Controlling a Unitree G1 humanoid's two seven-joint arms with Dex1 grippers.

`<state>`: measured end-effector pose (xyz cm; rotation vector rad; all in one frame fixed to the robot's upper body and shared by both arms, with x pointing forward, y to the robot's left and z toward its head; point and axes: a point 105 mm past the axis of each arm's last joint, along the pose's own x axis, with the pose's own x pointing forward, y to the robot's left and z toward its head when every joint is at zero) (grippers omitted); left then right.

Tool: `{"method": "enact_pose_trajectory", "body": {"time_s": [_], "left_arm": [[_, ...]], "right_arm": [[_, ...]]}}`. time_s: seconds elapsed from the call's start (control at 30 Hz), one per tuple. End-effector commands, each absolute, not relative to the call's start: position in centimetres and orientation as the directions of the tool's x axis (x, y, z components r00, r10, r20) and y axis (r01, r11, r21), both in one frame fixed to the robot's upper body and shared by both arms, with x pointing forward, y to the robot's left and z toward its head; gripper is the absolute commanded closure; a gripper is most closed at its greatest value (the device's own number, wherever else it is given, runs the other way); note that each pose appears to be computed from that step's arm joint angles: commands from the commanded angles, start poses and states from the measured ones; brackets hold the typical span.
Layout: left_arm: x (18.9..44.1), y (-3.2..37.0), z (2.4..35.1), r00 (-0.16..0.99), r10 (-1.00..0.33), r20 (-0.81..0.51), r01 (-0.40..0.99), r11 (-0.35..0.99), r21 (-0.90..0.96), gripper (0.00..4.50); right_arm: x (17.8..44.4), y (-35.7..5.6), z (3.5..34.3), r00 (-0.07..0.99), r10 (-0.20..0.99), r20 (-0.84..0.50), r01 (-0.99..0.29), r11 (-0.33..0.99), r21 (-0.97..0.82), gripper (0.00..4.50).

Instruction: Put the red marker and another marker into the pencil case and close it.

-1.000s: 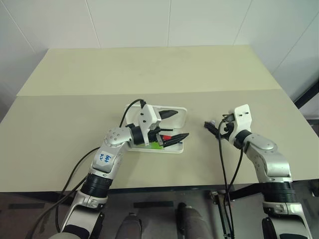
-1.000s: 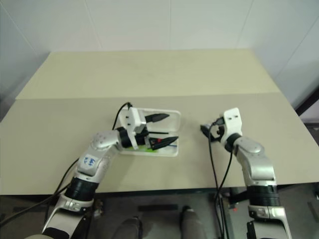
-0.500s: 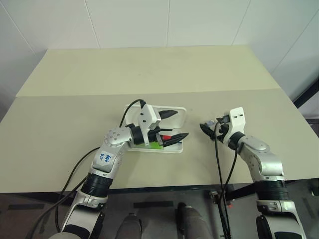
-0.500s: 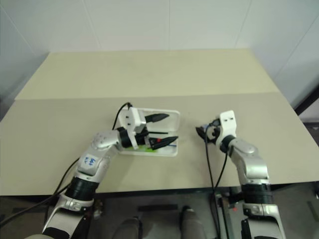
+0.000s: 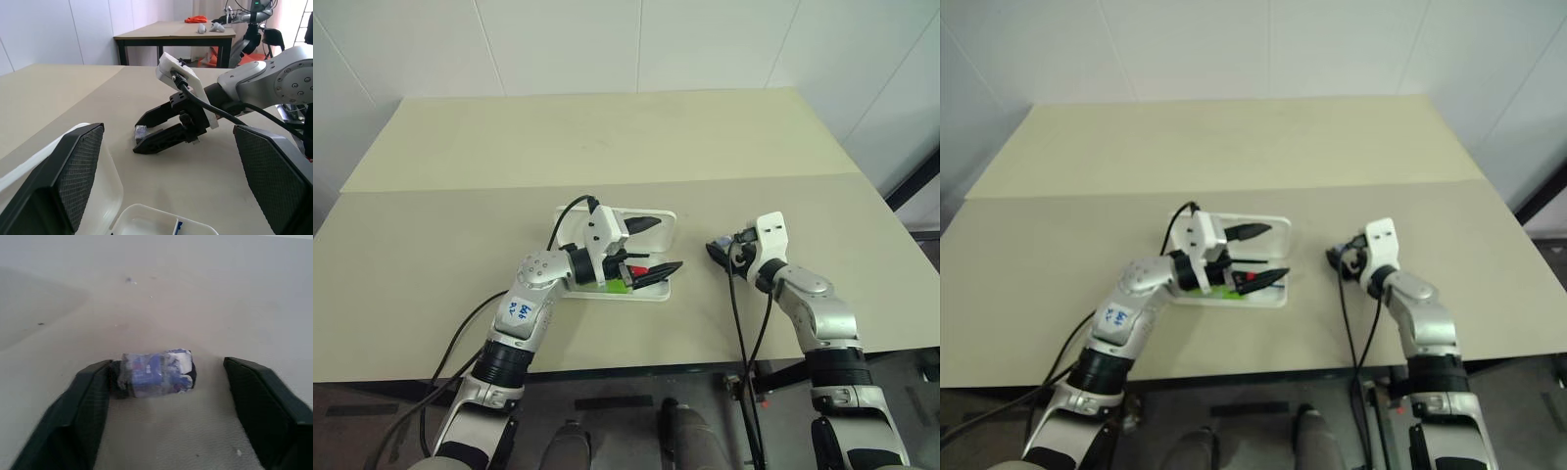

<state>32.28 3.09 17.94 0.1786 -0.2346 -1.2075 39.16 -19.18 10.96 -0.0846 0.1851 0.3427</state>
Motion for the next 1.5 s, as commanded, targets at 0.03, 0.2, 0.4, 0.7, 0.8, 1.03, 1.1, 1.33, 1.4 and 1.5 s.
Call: {"method": "enact_pose_trajectory", "body": {"time_s": [0.03, 0.2, 0.4, 0.7, 0.8, 1.03, 1.1, 1.33, 1.4, 1.5], "left_arm": [[32.0, 3.1, 19.2, 0.326, -0.937, 0.123, 0.889, 0.348, 0.298, 0.00], [31.9, 3.0, 19.2, 0.317, -0.940, 0.125, 0.891, 0.341, 0.299, 0.00], [31.7, 3.0, 19.1, 0.298, -0.946, 0.127, 0.899, 0.323, 0.296, 0.00], [31.5, 4.2, 18.8, 0.280, -0.953, 0.115, 0.905, 0.302, 0.299, 0.00], [31.7, 4.6, 18.8, 0.288, -0.951, 0.108, 0.903, 0.307, 0.301, 0.00], [32.2, 4.8, 18.9, 0.291, -0.951, 0.106, 0.900, 0.310, 0.306, 0.00], [32.4, 4.7, 18.9, 0.287, -0.952, 0.104, 0.902, 0.305, 0.307, 0.00], [32.9, 4.9, 19.2, 0.289, -0.951, 0.107, 0.895, 0.308, 0.321, 0.00], [32.8, 4.9, 19.2, 0.291, -0.950, 0.111, 0.894, 0.311, 0.323, 0.00], [32.6, 5.1, 19.3, 0.293, -0.949, 0.114, 0.893, 0.314, 0.323, 0.00]], "right_arm": [[38.7, -19.5, 10.5, 0.925, 0.318, -0.208, -0.333, 0.942, -0.041, 1.99], [38.2, -19.5, 11.9, 0.929, 0.333, -0.163, -0.345, 0.937, -0.057, 2.85], [37.0, -19.0, 14.8, 0.921, 0.379, -0.089, -0.386, 0.918, -0.089, 2.85], [33.4, -15.4, 18.9, 0.886, 0.463, 0.023, -0.461, 0.886, -0.049, 2.85], [31.9, -13.4, 19.0, 0.880, 0.474, 0.021, -0.473, 0.881, -0.015, 2.85], [29.1, -9.4, 19.3, 0.797, 0.603, 0.019, -0.603, 0.797, 0.037, 2.85], [28.9, -9.1, 19.3, 0.775, 0.632, 0.010, -0.632, 0.774, 0.032, 2.85], [30.1, -9.9, 18.3, 0.790, 0.612, -0.042, -0.612, 0.791, 0.016, 2.85], [30.7, -10.0, 17.8, 0.820, 0.570, -0.059, -0.569, 0.822, 0.034, 2.85], [30.6, -8.8, 17.5, 0.833, 0.550, -0.057, -0.548, 0.835, 0.051, 2.85]]}}
